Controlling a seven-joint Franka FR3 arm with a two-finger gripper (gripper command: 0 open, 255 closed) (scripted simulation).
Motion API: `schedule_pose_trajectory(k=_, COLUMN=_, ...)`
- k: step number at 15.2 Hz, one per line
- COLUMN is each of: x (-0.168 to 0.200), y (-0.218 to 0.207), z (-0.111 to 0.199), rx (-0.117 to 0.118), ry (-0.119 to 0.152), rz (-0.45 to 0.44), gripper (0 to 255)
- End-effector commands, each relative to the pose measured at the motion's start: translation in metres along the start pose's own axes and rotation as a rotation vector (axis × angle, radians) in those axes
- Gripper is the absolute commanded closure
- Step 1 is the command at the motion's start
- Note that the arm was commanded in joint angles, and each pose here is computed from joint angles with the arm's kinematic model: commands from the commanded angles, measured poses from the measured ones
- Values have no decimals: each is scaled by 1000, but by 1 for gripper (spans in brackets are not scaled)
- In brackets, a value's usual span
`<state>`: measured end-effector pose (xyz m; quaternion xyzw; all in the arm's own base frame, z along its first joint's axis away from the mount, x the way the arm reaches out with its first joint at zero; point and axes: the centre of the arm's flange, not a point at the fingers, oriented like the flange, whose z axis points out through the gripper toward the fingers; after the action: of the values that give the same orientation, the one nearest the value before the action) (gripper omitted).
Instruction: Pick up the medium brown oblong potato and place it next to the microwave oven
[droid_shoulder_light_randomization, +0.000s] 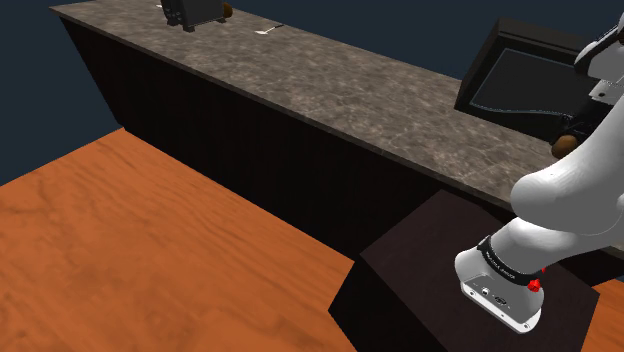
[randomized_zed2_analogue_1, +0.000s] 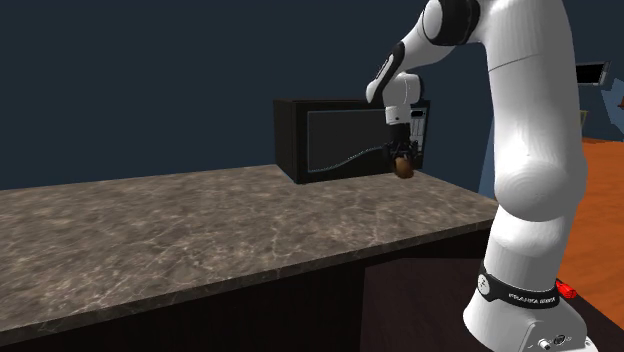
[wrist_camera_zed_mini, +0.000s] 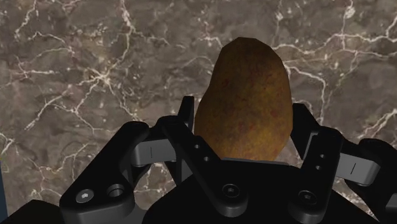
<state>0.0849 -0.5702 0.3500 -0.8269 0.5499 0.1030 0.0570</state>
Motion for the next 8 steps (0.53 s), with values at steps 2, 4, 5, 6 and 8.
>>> schedule_pose_trajectory(k=2, x=4, y=0, z=16, rx=0, ry=0, rz=0, gripper=255)
schedule_pose_trajectory(k=4, x=7, y=-1, z=27, rx=0, ry=0, rz=0, gripper=255)
schedule_pose_trajectory(k=5, x=8, y=-1, z=32, rx=0, ry=0, rz=0, gripper=255)
schedule_pose_trajectory(k=6, x=9, y=-1, z=37, rx=0, ry=0, rz=0, gripper=255)
schedule_pose_trajectory(k=8, x=11, y=-1, z=47, rx=0, ry=0, rz=0, gripper=255)
